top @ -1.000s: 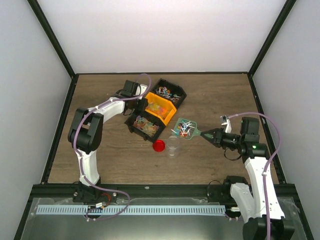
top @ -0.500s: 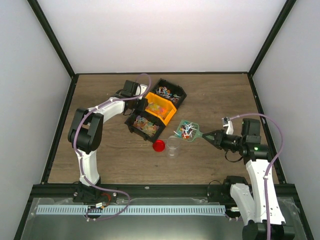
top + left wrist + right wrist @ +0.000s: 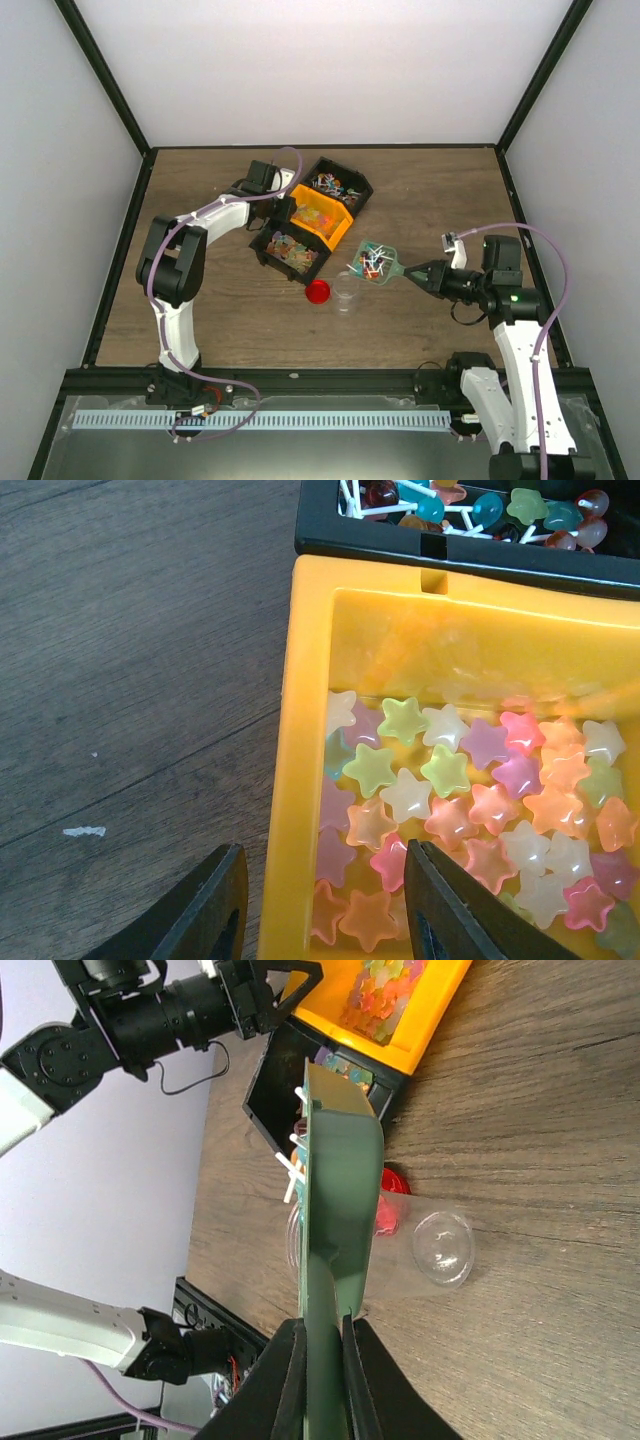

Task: Pack the candies
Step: Place the fake candies in the packing bottle.

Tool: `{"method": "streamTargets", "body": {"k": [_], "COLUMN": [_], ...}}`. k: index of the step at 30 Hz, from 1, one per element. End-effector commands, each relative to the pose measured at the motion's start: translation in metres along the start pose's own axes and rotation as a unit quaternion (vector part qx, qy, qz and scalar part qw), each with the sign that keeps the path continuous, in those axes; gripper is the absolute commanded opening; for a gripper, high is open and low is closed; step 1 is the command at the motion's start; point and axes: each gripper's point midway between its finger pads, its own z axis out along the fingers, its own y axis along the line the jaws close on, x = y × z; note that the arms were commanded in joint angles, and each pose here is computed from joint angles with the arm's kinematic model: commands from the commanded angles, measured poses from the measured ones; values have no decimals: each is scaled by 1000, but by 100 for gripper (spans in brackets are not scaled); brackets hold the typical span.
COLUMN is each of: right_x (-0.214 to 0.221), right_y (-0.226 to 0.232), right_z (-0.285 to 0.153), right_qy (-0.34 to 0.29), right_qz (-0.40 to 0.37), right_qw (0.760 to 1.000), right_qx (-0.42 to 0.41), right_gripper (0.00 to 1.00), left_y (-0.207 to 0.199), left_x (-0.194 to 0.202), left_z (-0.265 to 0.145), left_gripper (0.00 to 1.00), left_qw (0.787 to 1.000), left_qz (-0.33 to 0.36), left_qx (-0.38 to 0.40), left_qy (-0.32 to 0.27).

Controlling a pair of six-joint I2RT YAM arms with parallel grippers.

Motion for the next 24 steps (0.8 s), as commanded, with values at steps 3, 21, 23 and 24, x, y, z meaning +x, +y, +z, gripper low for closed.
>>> {"method": "streamTargets", "body": {"k": [3, 21, 23, 24], "right_x": [1, -1, -1, 0], "right_y": [17, 24, 24, 25], "right_z": [-7, -10, -10, -10], "right_qy": [-3, -3, -2, -1], "right_qz": [-50, -85, -88, -90], "right_qw": [999, 996, 996, 996], "right_qx": [-4, 11, 12, 12], "right_gripper": [1, 1, 1, 1], "left_y": [-1, -1, -1, -1], "left_x": [18, 19, 19, 19], "left_z": [10, 12, 11, 11], "left_gripper": [45, 45, 45, 45], "left_qw": [999, 999, 999, 999], "left_qz": [-6, -8, -7, -7], "left_qx": [3, 4, 4, 4], "left_qy": [32, 35, 34, 35]}}
